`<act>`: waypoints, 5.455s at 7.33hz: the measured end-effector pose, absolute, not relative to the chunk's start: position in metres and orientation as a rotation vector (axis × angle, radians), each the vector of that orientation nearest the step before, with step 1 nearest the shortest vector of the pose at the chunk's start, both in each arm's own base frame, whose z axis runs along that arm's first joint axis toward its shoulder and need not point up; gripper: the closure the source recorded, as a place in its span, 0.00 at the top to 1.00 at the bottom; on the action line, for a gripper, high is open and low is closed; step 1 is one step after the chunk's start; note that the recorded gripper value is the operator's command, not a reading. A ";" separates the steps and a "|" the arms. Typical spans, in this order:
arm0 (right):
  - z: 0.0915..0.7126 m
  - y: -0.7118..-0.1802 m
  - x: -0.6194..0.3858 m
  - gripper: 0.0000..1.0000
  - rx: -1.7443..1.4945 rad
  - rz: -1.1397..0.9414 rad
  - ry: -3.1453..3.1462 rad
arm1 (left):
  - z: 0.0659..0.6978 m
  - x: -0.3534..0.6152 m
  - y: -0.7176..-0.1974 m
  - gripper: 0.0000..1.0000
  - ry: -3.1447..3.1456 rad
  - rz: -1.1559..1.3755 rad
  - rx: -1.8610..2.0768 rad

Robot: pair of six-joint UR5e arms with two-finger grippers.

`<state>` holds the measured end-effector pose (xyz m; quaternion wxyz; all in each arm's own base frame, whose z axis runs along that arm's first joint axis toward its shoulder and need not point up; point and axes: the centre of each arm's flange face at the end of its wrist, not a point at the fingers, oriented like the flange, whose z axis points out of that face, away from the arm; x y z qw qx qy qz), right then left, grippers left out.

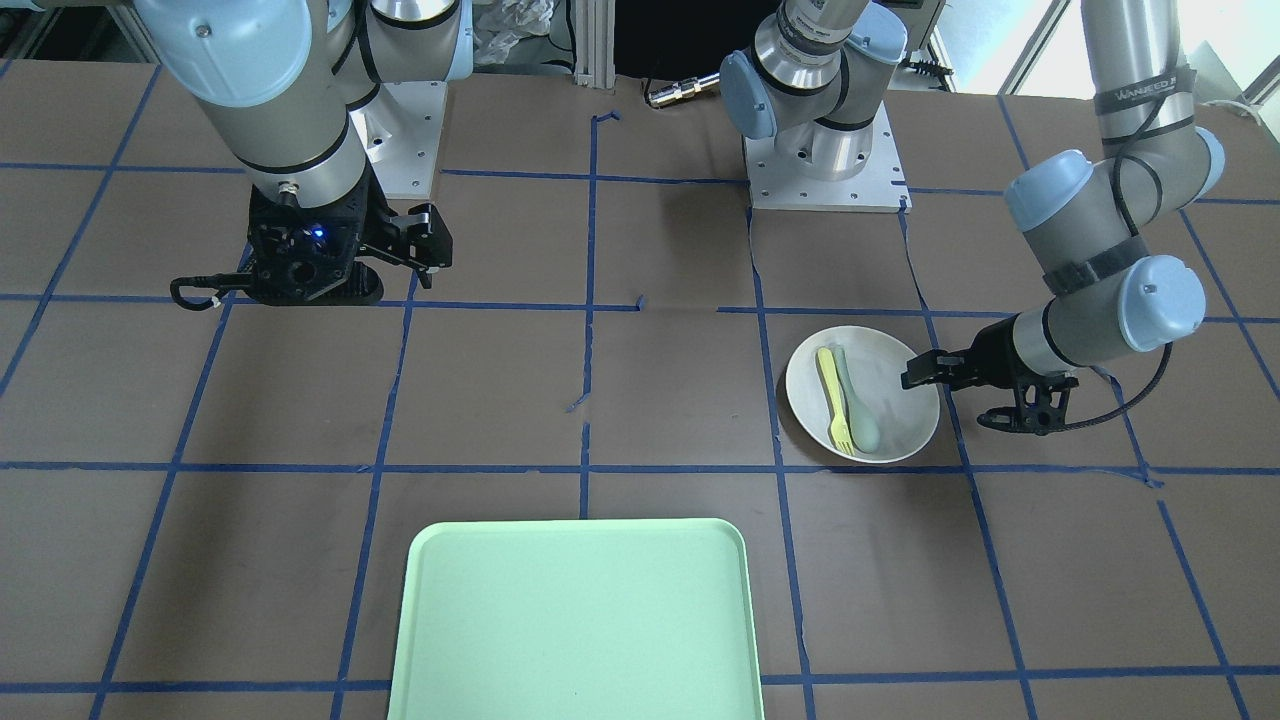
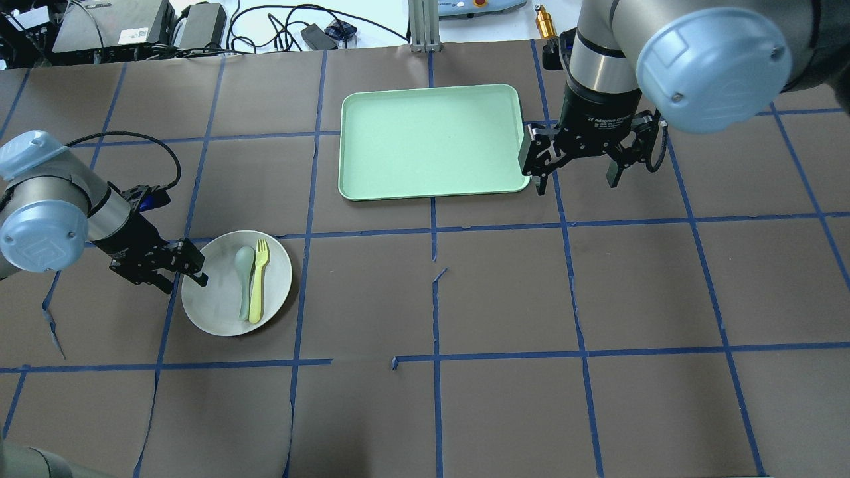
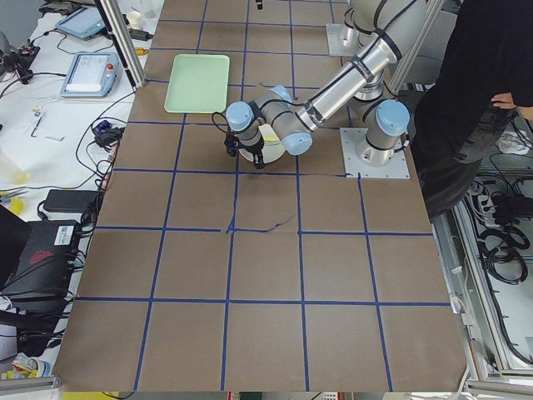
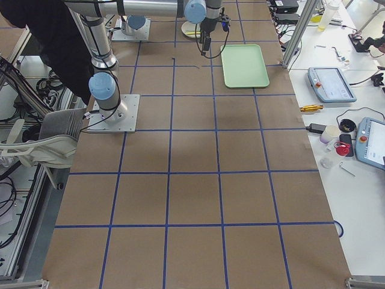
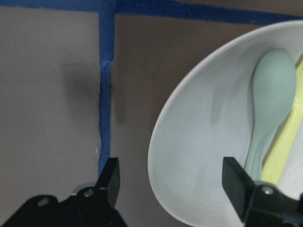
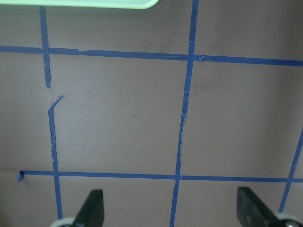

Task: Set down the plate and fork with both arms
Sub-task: 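Move the left gripper down to the rim of the white plate and grip it, then lift the white plate with the left gripper and carry it onto the mint tray, then open the left gripper and raise it away from the plate, then lower the right gripper into the plate and grasp the yellow fork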

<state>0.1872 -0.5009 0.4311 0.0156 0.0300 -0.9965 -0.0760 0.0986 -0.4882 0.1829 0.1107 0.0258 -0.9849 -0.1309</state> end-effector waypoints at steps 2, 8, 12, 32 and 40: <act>0.428 -0.502 0.187 1.00 0.094 -0.244 -3.098 | 0.170 0.100 -0.485 0.01 -2.893 -0.434 0.031; 0.429 -0.503 0.187 1.00 0.098 -0.237 -3.096 | 0.195 0.118 -0.511 0.00 -2.938 -0.366 0.018; 0.429 -0.503 0.187 1.00 0.098 -0.238 -3.095 | 0.232 0.114 -0.545 0.00 -2.778 -0.273 0.158; 0.412 -0.546 0.187 1.00 0.079 -0.071 -3.092 | 0.242 -0.198 -0.730 1.00 -2.797 -0.040 0.146; 0.268 -0.707 0.270 0.50 0.060 0.233 -3.177 | 0.336 -0.016 -0.643 1.00 -3.172 -0.162 -0.138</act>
